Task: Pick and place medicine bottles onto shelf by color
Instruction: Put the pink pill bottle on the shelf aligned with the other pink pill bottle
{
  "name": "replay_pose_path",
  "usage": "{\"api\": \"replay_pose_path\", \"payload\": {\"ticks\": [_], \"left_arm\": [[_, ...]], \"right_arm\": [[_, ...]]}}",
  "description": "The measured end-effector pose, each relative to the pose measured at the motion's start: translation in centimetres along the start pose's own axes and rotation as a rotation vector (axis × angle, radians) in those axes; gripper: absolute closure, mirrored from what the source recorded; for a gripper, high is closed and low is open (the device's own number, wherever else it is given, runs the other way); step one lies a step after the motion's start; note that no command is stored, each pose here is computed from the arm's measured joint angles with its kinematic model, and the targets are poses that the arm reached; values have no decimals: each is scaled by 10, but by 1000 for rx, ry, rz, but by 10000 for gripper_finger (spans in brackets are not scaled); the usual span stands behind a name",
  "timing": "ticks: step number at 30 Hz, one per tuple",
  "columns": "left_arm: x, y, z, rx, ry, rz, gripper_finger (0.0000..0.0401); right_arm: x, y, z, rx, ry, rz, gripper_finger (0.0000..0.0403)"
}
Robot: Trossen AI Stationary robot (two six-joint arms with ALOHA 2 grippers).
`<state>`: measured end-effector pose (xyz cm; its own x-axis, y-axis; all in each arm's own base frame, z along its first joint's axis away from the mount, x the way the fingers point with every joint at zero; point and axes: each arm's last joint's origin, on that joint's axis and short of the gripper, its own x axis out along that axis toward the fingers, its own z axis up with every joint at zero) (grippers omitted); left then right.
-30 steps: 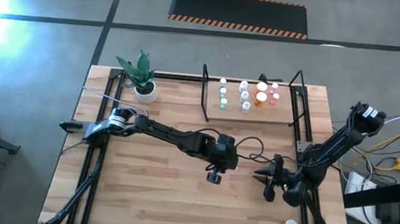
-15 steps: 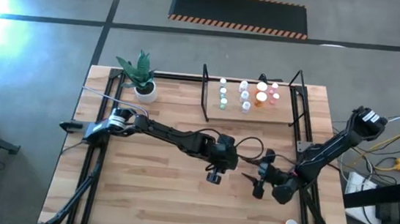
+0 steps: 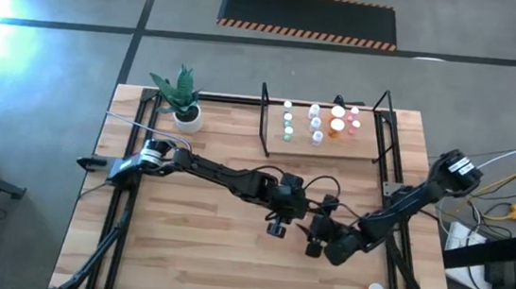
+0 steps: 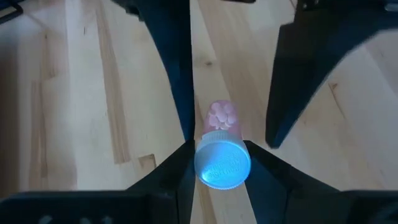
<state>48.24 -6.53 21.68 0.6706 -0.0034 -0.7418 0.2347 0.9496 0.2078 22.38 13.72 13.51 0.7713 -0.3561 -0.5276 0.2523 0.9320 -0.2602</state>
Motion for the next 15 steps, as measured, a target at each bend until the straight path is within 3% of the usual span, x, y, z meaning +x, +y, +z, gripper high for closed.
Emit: {"api": "replay_pose_path", "payload": {"ticks": [7,15], "left_arm": [[0,0,0,-2,2,4,301],[0,1,3,-4,-35,10,291]], "right_arm": [[3,-2,6,-25,6,-9,194],[2,-7,2,33,3,-23,264]]}}
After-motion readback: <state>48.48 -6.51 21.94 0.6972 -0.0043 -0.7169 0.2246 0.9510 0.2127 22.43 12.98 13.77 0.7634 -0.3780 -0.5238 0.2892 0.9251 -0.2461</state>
